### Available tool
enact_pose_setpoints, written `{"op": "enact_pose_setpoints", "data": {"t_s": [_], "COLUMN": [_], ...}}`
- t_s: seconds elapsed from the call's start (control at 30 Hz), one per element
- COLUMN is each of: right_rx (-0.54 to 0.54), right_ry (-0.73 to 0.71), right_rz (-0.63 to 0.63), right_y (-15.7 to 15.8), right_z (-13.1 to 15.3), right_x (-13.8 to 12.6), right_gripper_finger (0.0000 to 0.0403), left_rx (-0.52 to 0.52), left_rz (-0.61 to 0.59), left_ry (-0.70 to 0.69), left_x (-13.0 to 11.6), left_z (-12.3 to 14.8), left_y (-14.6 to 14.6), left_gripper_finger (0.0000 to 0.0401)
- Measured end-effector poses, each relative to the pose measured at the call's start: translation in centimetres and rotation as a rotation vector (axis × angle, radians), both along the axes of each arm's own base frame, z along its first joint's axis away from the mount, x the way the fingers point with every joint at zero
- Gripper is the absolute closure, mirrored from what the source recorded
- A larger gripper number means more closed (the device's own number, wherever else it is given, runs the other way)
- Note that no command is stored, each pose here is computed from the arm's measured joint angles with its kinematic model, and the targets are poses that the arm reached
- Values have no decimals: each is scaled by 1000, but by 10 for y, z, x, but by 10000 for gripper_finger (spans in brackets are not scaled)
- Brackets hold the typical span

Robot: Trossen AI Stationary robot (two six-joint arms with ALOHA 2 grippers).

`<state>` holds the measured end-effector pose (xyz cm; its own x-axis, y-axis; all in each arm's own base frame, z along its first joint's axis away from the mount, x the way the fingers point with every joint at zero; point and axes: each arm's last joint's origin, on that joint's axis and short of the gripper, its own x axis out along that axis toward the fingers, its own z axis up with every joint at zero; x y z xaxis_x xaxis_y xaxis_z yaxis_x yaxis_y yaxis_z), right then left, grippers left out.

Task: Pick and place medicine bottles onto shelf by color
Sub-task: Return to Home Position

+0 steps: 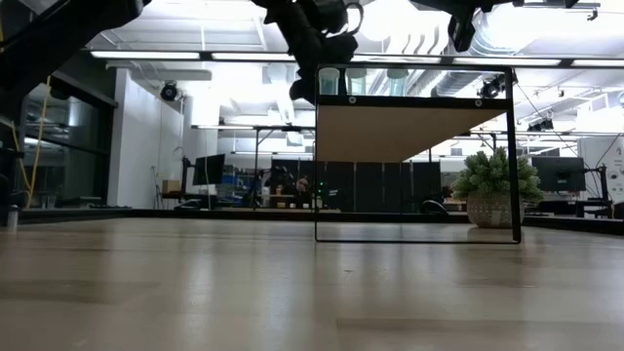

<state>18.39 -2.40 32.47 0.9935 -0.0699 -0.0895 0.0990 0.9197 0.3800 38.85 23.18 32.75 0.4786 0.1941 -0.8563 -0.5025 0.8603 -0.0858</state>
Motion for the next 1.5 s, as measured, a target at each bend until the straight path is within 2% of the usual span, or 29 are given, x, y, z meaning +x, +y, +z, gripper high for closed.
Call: {"op": "enact_pose_setpoints", "data": {"t_s": [0.2,0.37,0.47,0.6,0.73,0.87,0.93,1.0,1.13,1.3,1.4,1.5], "right_rx": [-2,-8,-13,-26,-25,-22,-20,-21,-32,-35,-28,-21], "right_ry": [0,1,1,3,13,33,45,57,81,87,86,82], "right_rz": [0,1,1,2,3,6,14,16,21,25,46,67], "right_y": [0,0,0,0,0,0,0,0,1,1,1,2], "right_z": [0,0,0,0,-1,-3,-4,-5,-8,-8,-8,-8], "right_x": [0,0,0,0,0,0,0,-1,-1,-1,-1,-1], "right_gripper_finger": [403,403,403,403,403,403,403,402,403,402,402,402], "left_rx": [44,71,41,52,172,291,311,324,300,209,192,185], "left_rz": [17,32,51,4,-142,-258,-291,-306,-294,-260,-218,-234], "left_ry": [-95,-186,-243,-317,-376,-425,-438,-473,-593,-828,-948,-1024], "left_x": [-1,-11,-21,-31,-37,-39,-42,-46,-63,-103,-134,-165], "left_z": [27,52,68,96,128,145,142,134,101,52,38,32], "left_y": [0,-4,-11,-35,-82,-134,-155,-171,-200,-229,-238,-240], "left_gripper_finger": [159,160,160,165,212,308,365,389,387,397,400,400]}}
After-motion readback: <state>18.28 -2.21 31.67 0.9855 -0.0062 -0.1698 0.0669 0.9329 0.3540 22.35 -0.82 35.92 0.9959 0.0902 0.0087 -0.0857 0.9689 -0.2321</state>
